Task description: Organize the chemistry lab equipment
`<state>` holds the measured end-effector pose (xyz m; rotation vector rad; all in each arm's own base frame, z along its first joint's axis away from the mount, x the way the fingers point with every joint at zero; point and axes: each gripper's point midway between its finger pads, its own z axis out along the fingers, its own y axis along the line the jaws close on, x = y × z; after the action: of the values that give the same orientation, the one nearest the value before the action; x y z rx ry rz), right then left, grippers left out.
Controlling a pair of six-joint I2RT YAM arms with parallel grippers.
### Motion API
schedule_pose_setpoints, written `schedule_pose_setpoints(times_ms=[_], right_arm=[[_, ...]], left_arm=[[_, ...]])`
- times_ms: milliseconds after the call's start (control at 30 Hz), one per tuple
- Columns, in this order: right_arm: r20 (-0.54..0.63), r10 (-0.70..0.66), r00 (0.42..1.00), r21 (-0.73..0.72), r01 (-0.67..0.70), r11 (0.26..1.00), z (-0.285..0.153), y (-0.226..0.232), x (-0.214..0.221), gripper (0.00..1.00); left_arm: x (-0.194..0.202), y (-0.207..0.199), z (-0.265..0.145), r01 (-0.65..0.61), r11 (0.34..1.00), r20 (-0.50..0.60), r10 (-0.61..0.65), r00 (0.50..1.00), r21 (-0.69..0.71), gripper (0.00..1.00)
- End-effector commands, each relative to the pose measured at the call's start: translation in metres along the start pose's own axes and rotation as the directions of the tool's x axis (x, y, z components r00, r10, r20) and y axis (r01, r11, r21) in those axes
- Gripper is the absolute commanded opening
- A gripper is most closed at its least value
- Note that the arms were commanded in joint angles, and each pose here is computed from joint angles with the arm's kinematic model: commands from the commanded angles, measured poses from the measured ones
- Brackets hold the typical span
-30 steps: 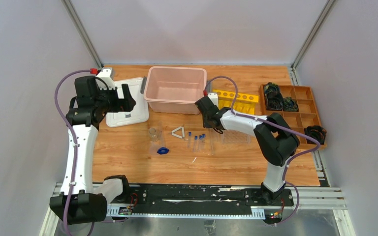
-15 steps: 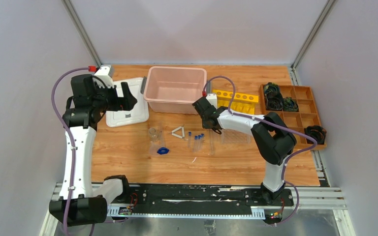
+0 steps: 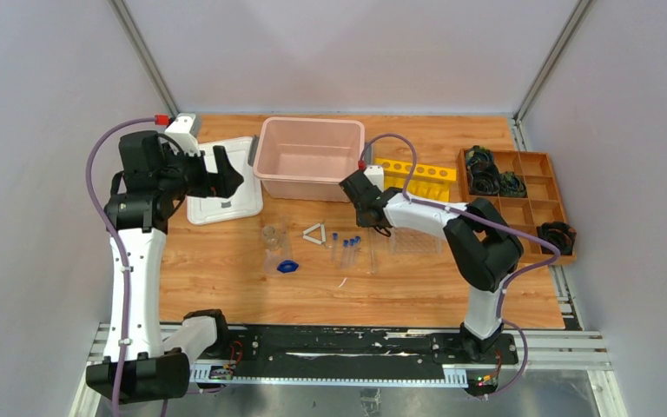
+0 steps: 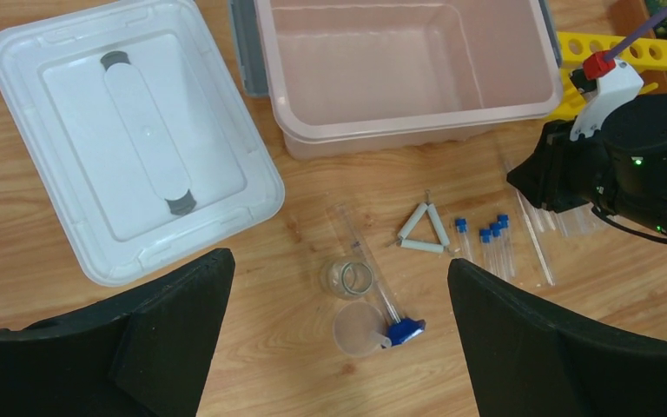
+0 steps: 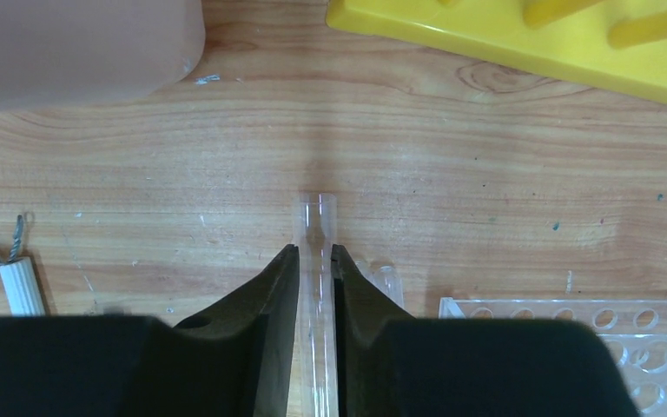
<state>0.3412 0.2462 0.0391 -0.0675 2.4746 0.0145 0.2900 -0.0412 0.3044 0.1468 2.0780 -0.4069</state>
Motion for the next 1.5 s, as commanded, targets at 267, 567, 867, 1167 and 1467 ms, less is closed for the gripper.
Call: schedule_pose_setpoints(times_ms=[267, 567, 867, 1167, 1467], right_arm=[[-0.130, 0.007, 0.991, 0.074, 0.003, 0.997, 0.011, -0.006, 0.036, 0.28], [-0.114, 0.068, 0.991, 0.074, -0.060, 0.995, 0.006, -0.006, 0.051, 0.24], [-0.054, 0.097, 0.994, 0.032, -0.096, 0.995, -0.015, -0.007, 0.039, 0.03], [0.055, 0.120, 0.991, -0.105, -0.114, 0.988, -0.081, -0.001, 0.005, 0.00], [0.233, 0.200, 0.952, -0.390, -0.097, 0.916, -0.180, 0.047, -0.056, 0.00]], left_arm=[[-0.009, -0.015, -0.013, -0.040, 0.998, 0.041, 0.037, 0.998, 0.056, 1.00], [-0.011, -0.017, -0.015, -0.076, 0.995, 0.050, 0.073, 0.996, 0.066, 1.00], [-0.006, -0.025, -0.017, -0.116, 0.987, 0.053, 0.110, 0.992, 0.112, 1.00], [0.009, -0.042, -0.021, -0.159, 0.962, 0.035, 0.155, 0.987, 0.221, 1.00], [0.030, -0.067, -0.009, -0.134, 0.931, -0.032, 0.154, 0.988, 0.341, 0.99]])
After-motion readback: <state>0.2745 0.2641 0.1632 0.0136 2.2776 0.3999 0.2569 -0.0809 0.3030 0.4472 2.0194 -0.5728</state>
